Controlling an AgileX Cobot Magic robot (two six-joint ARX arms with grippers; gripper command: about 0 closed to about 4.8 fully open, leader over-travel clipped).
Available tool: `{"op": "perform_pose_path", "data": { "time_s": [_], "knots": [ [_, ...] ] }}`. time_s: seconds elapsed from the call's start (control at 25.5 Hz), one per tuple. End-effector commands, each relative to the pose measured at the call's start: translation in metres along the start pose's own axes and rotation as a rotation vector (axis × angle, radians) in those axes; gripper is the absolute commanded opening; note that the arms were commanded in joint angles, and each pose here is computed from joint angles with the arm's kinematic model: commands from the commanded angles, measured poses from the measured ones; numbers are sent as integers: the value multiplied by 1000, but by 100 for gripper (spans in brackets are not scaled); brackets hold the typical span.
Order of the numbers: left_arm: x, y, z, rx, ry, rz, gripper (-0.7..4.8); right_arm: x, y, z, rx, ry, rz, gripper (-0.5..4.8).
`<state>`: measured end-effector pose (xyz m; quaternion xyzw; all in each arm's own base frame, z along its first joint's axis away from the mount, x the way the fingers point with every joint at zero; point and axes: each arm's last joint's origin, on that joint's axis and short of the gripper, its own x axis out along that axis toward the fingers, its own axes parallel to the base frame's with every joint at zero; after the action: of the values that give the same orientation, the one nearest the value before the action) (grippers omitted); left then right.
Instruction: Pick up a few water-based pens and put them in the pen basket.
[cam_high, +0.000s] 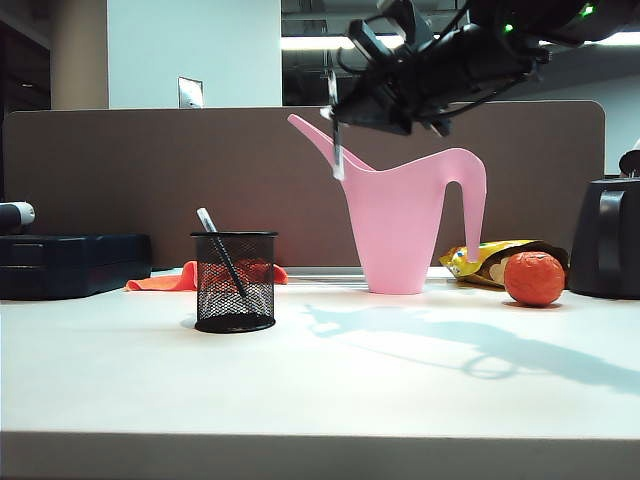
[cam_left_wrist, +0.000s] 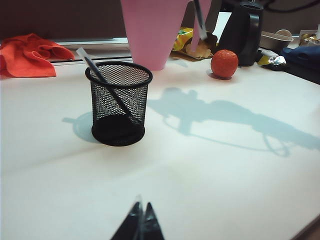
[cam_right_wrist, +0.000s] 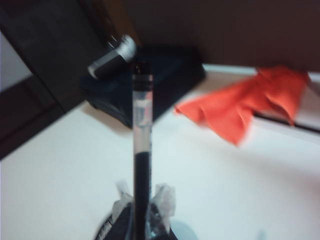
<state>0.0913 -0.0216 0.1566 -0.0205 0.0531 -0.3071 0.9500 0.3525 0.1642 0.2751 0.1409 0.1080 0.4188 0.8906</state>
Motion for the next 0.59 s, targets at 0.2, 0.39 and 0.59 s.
{"op": "perform_pose_path", "data": {
  "time_s": [0.2,0.39,0.59],
  "knots": [
    [0,0,2,8,-11,-4,-5,30,3,-4,-24,-56,50,-8],
    [0,0,2,8,-10,-3,-4,56,7,-10,-2,-45,83,-8],
    [0,0,1,7,-9,-4,-5,74,16,-24,5,-12,116,-8]
  ]
}}
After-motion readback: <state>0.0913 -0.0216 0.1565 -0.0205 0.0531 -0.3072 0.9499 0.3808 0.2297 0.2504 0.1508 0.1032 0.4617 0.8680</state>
